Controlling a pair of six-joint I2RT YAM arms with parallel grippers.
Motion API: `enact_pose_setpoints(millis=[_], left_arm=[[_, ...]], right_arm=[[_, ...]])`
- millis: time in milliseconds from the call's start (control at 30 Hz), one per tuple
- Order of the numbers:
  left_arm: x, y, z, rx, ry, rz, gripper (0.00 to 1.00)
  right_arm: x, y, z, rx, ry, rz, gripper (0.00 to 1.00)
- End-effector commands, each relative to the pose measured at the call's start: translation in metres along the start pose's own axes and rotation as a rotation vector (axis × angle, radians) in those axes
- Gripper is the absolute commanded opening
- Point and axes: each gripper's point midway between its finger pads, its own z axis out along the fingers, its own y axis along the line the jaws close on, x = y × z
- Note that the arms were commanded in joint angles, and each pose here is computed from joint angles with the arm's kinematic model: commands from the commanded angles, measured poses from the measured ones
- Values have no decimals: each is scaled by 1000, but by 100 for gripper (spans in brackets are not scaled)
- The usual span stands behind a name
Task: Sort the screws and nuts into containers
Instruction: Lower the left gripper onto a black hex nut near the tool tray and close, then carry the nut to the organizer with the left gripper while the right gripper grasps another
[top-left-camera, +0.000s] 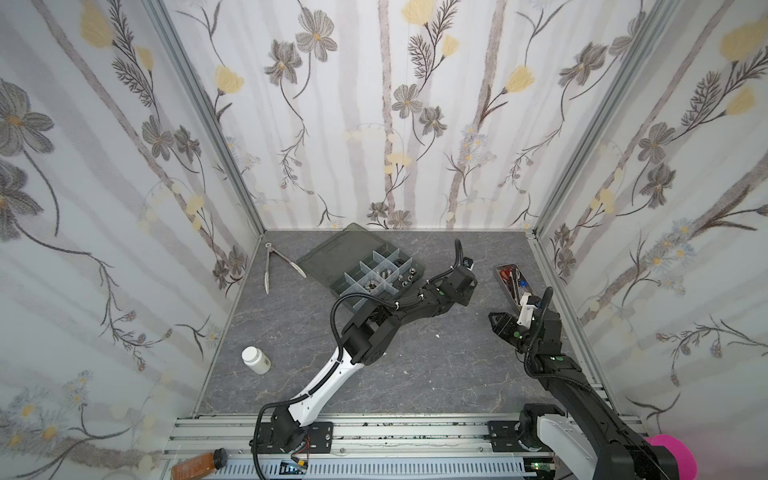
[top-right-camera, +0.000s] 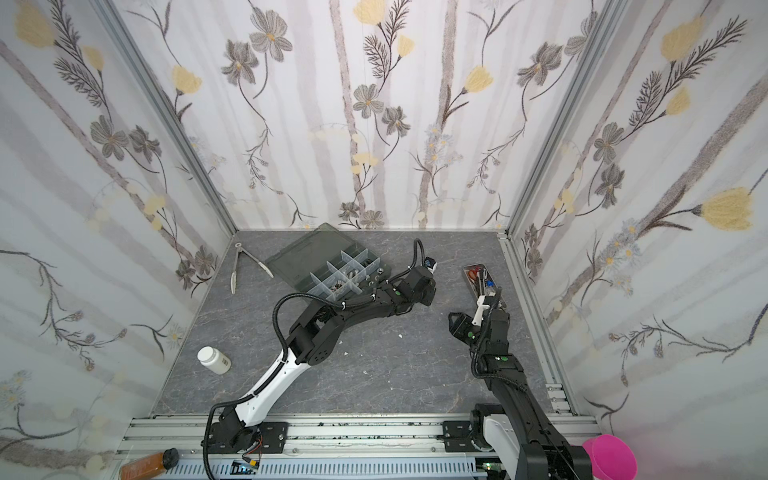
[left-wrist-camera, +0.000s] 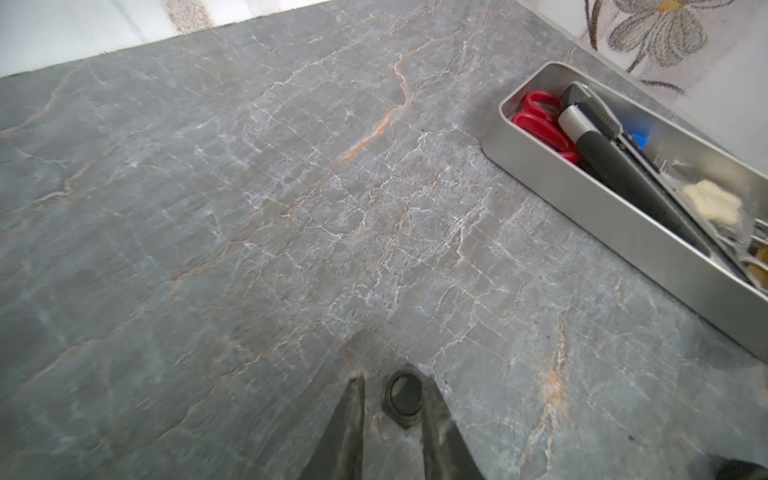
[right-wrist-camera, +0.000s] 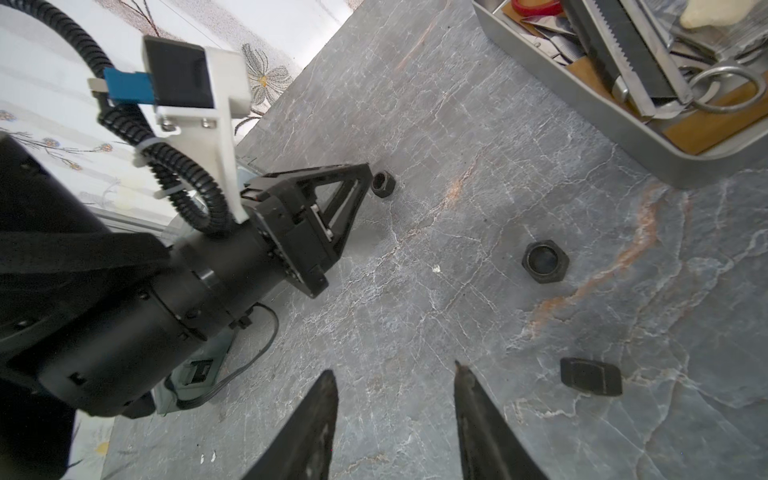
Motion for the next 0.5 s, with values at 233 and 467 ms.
enact_pose_setpoints(millis=[233,467], left_arm=[[-37,17,-66,29,-93,-120,24],[-58,47,-148,-3,-158,-191,45]], right_arm=[[-8,11,3,-33,-1,-29,49],[-3,7,39,50,141,-67,57]])
